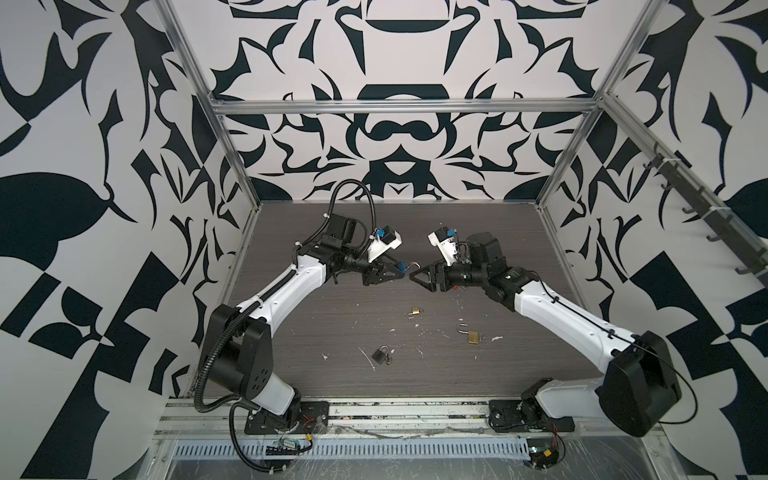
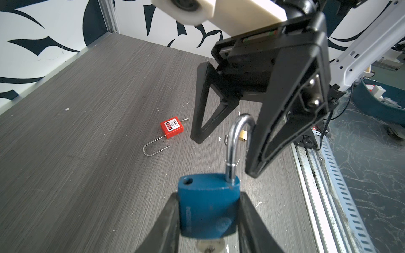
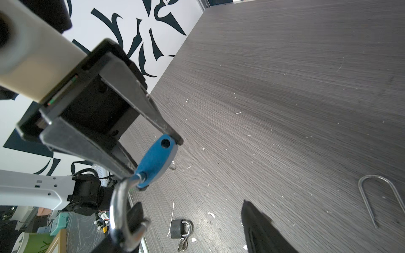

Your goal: Lock with the key

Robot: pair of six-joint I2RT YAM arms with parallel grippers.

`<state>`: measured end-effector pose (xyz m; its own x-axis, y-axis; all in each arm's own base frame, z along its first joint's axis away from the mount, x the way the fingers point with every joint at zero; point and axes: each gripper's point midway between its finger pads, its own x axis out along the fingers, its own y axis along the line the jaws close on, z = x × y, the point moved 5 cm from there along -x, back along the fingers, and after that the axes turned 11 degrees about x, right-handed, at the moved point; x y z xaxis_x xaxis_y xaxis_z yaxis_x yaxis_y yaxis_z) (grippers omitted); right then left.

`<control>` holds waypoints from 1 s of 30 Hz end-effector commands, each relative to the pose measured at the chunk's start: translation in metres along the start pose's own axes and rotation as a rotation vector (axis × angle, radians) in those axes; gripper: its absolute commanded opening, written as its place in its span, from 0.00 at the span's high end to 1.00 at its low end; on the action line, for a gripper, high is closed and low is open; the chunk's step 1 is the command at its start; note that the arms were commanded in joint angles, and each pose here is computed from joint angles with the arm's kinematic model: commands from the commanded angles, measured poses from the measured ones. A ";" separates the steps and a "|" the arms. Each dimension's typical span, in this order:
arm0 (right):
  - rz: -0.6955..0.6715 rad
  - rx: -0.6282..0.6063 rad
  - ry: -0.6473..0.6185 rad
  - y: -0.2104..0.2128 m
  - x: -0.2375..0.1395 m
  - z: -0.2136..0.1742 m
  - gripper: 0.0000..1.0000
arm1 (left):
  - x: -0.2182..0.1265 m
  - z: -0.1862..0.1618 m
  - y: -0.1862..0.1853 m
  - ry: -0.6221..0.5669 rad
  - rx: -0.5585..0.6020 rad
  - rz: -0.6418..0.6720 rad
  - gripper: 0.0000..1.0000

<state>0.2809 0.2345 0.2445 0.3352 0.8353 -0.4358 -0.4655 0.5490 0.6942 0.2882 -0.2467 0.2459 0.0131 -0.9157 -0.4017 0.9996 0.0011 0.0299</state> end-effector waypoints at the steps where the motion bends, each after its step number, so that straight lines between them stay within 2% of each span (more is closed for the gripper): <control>1: -0.018 -0.010 -0.088 0.005 -0.006 0.027 0.33 | 0.000 0.002 -0.007 -0.037 0.032 -0.042 1.00; 5: -0.051 0.036 -0.111 -0.007 -0.008 0.034 0.39 | 0.002 0.004 -0.009 -0.043 0.040 -0.053 1.00; 14: -0.103 0.057 -0.122 -0.002 -0.028 0.034 0.40 | 0.004 -0.004 -0.010 0.021 0.086 -0.006 1.00; 19: -0.192 0.187 -0.091 -0.006 -0.045 0.022 0.41 | 0.004 -0.015 -0.008 0.112 0.141 0.058 1.00; 26: -0.035 0.335 -0.034 0.006 -0.033 0.016 0.44 | 0.015 -0.027 -0.010 0.203 0.190 0.079 1.00; 30: 0.007 0.399 0.026 -0.001 -0.017 0.012 0.49 | 0.021 -0.030 -0.012 0.251 0.214 0.093 1.00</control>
<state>0.2843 0.2088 0.2582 0.3680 0.7930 -0.4854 -0.1431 0.5641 0.8132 0.2825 -0.2541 0.2100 0.1166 -0.8089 -0.5763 0.9781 -0.0072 0.2081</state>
